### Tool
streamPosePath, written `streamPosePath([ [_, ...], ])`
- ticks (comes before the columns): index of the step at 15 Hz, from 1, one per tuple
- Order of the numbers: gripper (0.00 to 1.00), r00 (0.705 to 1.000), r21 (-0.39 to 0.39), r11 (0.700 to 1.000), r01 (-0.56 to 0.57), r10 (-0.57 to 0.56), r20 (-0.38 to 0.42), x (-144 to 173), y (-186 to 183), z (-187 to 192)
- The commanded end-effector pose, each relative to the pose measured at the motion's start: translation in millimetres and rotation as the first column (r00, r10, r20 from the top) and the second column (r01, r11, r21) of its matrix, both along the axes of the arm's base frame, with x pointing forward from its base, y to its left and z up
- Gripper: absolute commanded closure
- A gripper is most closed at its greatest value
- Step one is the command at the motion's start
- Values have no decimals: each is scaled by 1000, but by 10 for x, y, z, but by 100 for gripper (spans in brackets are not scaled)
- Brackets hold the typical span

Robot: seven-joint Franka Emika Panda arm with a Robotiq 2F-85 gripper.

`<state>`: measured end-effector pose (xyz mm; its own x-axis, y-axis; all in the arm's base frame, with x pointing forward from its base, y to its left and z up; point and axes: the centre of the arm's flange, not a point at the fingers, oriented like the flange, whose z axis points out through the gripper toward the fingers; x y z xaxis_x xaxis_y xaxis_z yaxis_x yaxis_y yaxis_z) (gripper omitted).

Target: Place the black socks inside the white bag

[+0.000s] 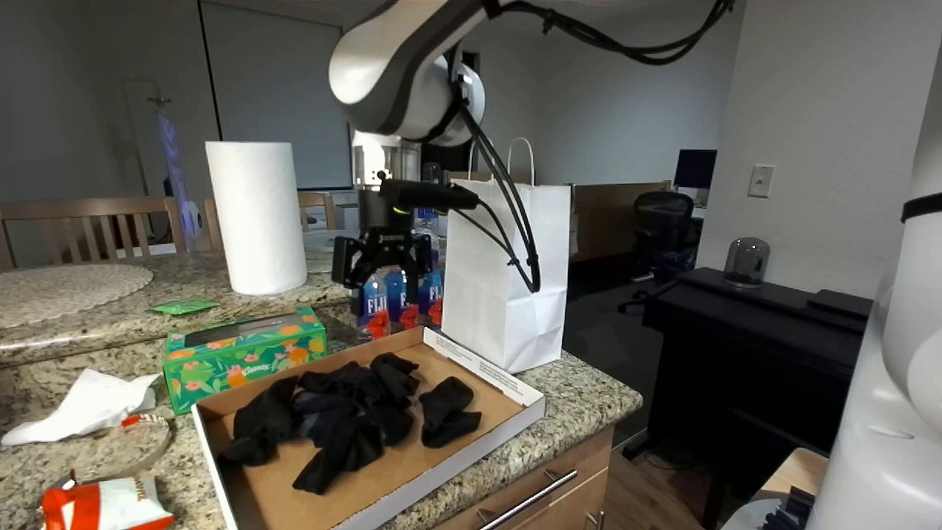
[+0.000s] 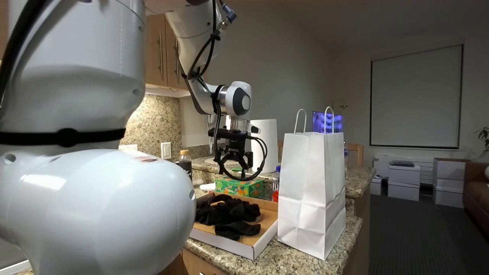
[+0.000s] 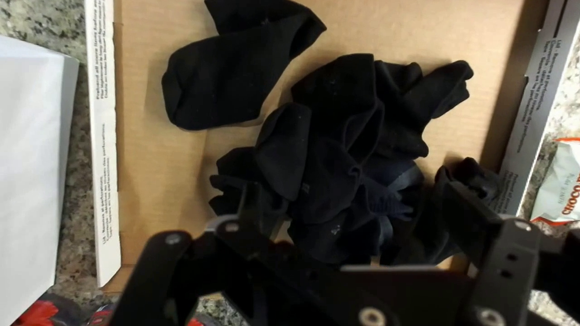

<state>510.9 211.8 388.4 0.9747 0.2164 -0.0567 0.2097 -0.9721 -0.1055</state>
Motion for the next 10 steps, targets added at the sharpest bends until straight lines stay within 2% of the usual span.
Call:
streamPosePath([
  [1,0,1000,-22,1000,11,-10,30,-155,44,-260],
  [5,0,1000,-25,1000,18,-17,26,-229,73,-529],
  [9,0,991,-56,994,93,-87,98,-157,44,-716],
  [10,0,982,-49,989,140,-132,135,-119,34,-780],
])
